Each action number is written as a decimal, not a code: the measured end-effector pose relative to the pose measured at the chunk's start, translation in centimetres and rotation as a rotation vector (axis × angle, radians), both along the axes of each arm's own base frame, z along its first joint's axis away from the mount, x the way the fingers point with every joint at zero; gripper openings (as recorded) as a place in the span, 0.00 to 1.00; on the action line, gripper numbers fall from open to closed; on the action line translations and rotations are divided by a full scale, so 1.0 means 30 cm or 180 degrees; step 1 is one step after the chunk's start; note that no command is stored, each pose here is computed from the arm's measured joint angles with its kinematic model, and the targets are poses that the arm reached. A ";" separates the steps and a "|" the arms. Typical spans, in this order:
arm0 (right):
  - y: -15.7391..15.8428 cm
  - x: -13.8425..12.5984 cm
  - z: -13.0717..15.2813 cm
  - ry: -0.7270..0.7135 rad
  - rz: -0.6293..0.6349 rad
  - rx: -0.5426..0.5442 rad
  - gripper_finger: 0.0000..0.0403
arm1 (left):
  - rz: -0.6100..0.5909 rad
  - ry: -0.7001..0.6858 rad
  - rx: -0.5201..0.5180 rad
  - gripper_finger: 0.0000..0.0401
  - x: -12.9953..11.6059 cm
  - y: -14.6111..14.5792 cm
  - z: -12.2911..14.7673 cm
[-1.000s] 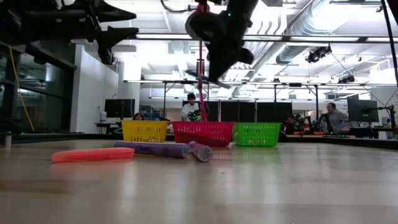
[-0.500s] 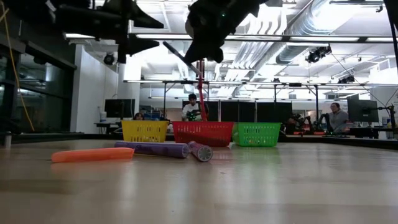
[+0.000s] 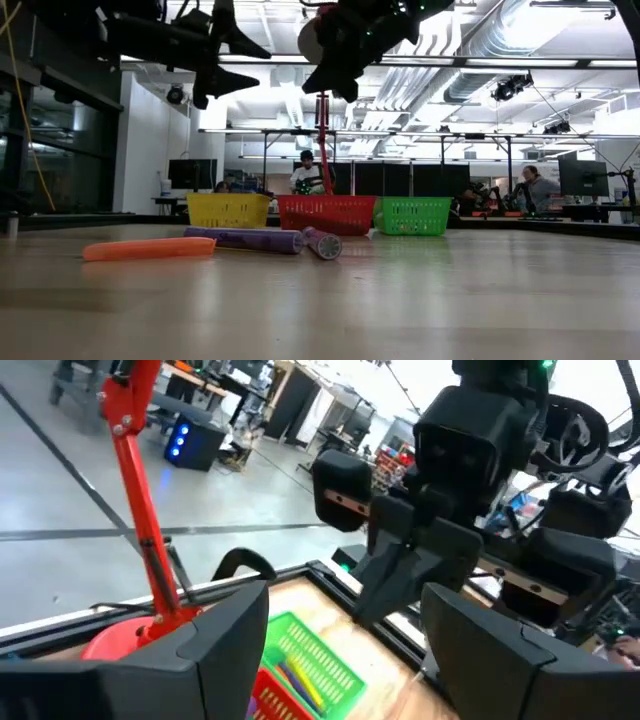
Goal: Pick & Place Markers
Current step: Put the blue marker pen into the yellow bin
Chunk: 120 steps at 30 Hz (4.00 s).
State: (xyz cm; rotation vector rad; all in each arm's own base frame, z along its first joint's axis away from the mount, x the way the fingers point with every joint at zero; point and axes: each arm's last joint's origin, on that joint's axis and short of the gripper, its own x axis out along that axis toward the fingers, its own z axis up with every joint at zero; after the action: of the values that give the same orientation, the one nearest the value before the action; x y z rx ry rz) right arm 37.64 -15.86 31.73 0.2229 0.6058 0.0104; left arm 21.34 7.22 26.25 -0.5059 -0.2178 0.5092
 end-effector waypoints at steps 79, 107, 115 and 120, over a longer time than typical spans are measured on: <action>0.002 -0.474 -0.116 0.1119 -0.0915 -0.0040 0.00 | -0.1845 0.5283 0.0556 0.65 0.141 0.703 -0.060; 0.007 -0.477 -0.119 0.1153 -0.0813 -0.0026 0.00 | -0.2869 0.5458 0.2286 0.65 0.233 0.746 -0.175; 0.009 -0.480 -0.121 0.1191 -0.0787 -0.0018 0.00 | -0.3149 0.5423 0.2015 0.65 0.224 0.761 -0.253; 0.009 -0.480 -0.121 0.1190 -0.0787 -0.0020 0.00 | -0.3228 0.5272 0.2073 0.65 0.214 0.773 -0.257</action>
State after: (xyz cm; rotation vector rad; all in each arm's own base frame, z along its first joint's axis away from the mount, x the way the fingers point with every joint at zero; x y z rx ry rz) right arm 23.23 -15.59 28.11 0.2953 0.9464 -0.2770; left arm 27.77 30.39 18.55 0.5532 1.3753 -0.2699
